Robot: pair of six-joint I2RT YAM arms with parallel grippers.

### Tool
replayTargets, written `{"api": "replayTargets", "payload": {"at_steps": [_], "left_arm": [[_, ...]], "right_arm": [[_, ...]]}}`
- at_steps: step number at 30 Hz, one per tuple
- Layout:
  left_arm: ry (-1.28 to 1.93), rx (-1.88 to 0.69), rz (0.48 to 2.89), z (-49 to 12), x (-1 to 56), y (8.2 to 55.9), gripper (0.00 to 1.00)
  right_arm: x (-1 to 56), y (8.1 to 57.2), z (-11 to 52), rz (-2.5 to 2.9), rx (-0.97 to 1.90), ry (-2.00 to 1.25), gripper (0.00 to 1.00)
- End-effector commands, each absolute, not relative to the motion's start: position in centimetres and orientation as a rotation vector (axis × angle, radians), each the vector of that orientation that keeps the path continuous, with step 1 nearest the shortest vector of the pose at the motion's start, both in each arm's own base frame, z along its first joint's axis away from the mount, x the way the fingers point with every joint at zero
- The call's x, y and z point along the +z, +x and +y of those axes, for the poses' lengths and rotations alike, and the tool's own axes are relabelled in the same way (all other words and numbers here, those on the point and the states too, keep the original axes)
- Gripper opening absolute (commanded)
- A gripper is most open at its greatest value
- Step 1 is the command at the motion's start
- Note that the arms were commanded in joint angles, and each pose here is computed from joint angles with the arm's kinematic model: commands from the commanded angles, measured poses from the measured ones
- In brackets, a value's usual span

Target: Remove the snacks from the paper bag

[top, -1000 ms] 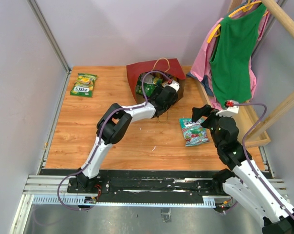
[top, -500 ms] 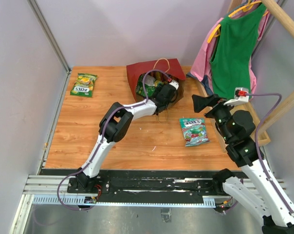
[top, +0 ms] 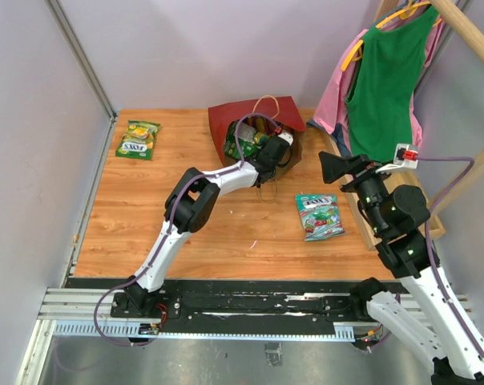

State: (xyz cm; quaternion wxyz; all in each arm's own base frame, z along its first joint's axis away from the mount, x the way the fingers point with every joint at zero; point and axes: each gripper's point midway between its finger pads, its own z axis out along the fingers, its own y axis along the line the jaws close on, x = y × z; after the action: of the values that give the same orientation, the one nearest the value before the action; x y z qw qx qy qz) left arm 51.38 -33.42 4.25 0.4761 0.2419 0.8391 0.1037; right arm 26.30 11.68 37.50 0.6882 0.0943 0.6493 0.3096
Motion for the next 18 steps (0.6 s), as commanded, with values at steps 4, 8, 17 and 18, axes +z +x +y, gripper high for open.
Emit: {"api": "replayTargets", "payload": {"at_steps": [4, 8, 17, 18], "left_arm": [[0.563, 0.293, 2.061, -32.1, 3.6, 52.2, 0.01], [0.552, 0.282, 2.052, -32.0, 4.5, 52.0, 0.00], [0.505, 0.210, 1.992, -32.1, 10.3, 50.7, 0.01], [0.507, 0.192, 1.985, -32.3, 10.9, 50.4, 0.01]], "right_arm": [[39.5, 26.0, 11.6, 1.394, 0.726, 0.215, 0.99], [39.3, 26.4, 11.7, 1.410, 0.718, 0.213, 0.99], [39.5, 26.4, 11.9, 1.404, 0.738, 0.214, 0.99], [39.5, 26.4, 12.0, 1.403, 0.742, 0.212, 0.99]]}}
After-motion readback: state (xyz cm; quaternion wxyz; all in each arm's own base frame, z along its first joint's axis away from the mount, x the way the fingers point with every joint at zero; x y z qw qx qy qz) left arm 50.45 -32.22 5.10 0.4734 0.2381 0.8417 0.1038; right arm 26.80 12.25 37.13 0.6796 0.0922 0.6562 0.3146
